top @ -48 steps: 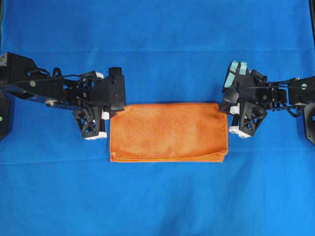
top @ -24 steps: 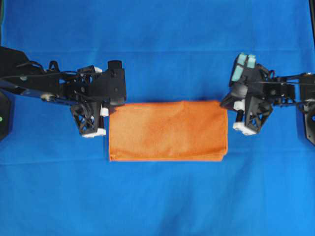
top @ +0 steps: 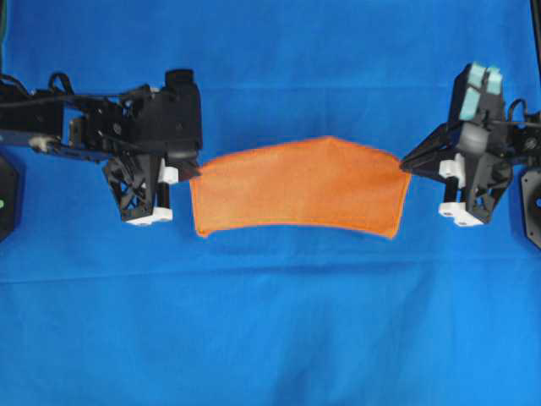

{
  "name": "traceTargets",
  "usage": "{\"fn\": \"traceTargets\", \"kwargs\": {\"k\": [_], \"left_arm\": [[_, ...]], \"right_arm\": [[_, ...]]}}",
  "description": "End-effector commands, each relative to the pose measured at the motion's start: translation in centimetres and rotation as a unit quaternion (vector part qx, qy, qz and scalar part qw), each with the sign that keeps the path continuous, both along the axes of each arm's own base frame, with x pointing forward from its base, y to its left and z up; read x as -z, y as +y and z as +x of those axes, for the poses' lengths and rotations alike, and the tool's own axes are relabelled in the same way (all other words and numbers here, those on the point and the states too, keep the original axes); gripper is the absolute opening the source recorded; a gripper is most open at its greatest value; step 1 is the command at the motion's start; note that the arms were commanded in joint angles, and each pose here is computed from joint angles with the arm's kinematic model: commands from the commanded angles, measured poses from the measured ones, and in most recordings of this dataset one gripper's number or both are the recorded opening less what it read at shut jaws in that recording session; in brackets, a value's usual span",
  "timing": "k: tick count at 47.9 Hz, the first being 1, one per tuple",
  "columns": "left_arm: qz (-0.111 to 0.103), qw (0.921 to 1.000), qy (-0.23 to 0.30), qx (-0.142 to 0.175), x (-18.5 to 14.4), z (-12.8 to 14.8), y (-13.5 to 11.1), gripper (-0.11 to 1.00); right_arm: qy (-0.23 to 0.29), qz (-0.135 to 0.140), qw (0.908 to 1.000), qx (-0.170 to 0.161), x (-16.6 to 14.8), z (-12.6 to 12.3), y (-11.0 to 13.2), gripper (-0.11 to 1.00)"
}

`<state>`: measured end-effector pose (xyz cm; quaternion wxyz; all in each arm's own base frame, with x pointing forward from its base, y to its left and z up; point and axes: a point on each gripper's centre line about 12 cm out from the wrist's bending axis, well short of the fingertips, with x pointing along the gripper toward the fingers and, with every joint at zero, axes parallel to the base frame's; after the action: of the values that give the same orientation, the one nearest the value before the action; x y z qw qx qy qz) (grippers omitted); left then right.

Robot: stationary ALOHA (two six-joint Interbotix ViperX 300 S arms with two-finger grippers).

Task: Fold the orange towel.
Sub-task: 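Lift the towel and swing it, right gripper up, left gripper down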

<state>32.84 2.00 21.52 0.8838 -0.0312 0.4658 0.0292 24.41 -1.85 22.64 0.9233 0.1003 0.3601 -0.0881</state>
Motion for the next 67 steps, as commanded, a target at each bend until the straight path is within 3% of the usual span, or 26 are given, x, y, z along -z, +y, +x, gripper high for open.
{"fn": "traceTargets", "kwargs": {"k": [1,14,24,37,50,67], "left_arm": [[0.002,0.9998,-0.021,0.002,-1.4,0.2,-0.1,0.02],[0.001,0.9981,-0.059,0.016,-1.8,1.0,-1.3,0.02],[0.005,0.9909,-0.124,0.053,-2.4,2.8,-3.6,0.02],[0.009,0.9838,-0.156,0.087,-2.9,6.5,-5.9,0.02],[0.053,0.9720,-0.174,0.148,-3.3,10.4,-7.6,0.02],[0.070,0.9608,-0.191,0.188,-3.9,12.1,-9.8,0.02]], "right_arm": [[-0.017,-0.006,0.9998,-0.004,-1.1,0.2,0.1,0.03],[-0.003,-0.035,0.9994,-0.004,-0.6,0.7,-0.7,0.03],[0.007,-0.069,0.9968,0.041,-0.2,1.8,-4.4,0.03],[0.010,-0.121,0.9894,0.079,-0.3,4.4,-9.8,0.03],[-0.011,-0.169,0.9830,0.071,-1.4,8.9,-13.5,0.03],[-0.034,-0.206,0.9762,0.057,-3.1,13.8,-15.7,0.03]]}}
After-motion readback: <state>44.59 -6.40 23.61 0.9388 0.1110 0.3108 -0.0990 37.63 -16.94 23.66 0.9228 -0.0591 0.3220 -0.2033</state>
